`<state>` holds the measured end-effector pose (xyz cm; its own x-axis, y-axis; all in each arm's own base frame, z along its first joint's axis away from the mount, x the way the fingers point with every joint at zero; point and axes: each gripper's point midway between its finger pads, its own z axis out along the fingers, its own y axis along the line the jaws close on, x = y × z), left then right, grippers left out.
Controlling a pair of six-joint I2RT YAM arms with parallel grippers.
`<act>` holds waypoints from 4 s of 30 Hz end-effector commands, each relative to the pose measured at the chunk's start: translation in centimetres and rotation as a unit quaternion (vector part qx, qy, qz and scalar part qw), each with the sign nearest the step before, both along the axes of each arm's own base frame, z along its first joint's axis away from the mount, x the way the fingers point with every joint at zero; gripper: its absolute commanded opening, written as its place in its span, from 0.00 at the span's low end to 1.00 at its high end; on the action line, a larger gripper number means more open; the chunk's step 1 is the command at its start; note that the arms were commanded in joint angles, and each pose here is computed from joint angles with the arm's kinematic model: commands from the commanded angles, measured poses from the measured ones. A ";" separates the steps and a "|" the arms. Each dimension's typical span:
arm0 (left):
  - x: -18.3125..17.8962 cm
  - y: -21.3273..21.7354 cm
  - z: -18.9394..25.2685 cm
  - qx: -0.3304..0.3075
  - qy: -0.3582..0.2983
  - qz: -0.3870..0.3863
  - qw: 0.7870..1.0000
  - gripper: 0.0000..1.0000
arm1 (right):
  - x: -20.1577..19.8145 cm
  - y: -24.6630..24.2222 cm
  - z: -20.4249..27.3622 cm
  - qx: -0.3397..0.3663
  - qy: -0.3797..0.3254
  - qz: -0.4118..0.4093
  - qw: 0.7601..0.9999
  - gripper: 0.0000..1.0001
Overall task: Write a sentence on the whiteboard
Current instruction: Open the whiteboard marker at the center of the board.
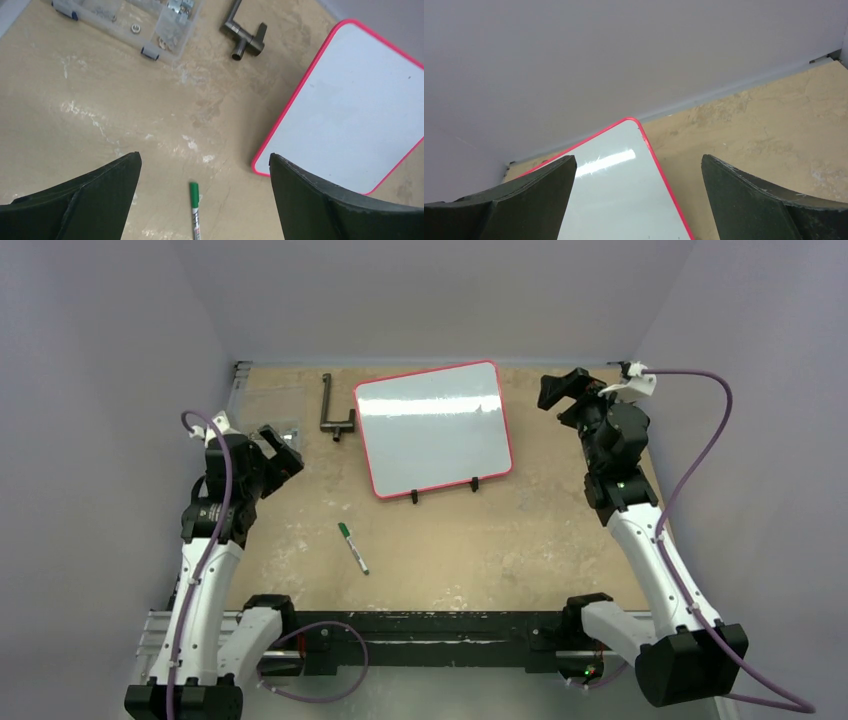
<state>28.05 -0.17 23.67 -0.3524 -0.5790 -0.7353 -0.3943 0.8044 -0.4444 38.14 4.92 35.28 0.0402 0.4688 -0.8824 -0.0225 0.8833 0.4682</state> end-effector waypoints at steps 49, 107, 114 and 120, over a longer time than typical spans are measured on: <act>-2.9 -9.6 -20.4 -0.023 0.256 -0.036 0.966 0.39 | -4.4 8.2 -6.7 -0.034 0.161 0.144 0.976 0.99; 4.3 -16.8 11.7 -0.410 -0.172 -0.096 0.890 0.00 | -8.6 19.6 4.3 0.154 -0.153 0.450 0.866 0.99; 6.3 -17.3 15.1 -0.468 -0.219 -0.089 0.851 0.00 | -7.5 23.0 4.0 0.181 -0.161 0.475 0.846 0.99; 7.0 -16.2 15.9 -0.471 -0.236 -0.051 0.849 0.00 | -6.1 26.0 3.2 0.164 -0.156 0.452 0.863 0.99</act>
<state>34.89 -17.08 34.54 -0.2895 -0.9524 -0.0957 -0.0503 0.1150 -0.9921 31.79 30.28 33.65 -0.4036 0.5853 -0.7032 -0.7377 0.2465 0.6286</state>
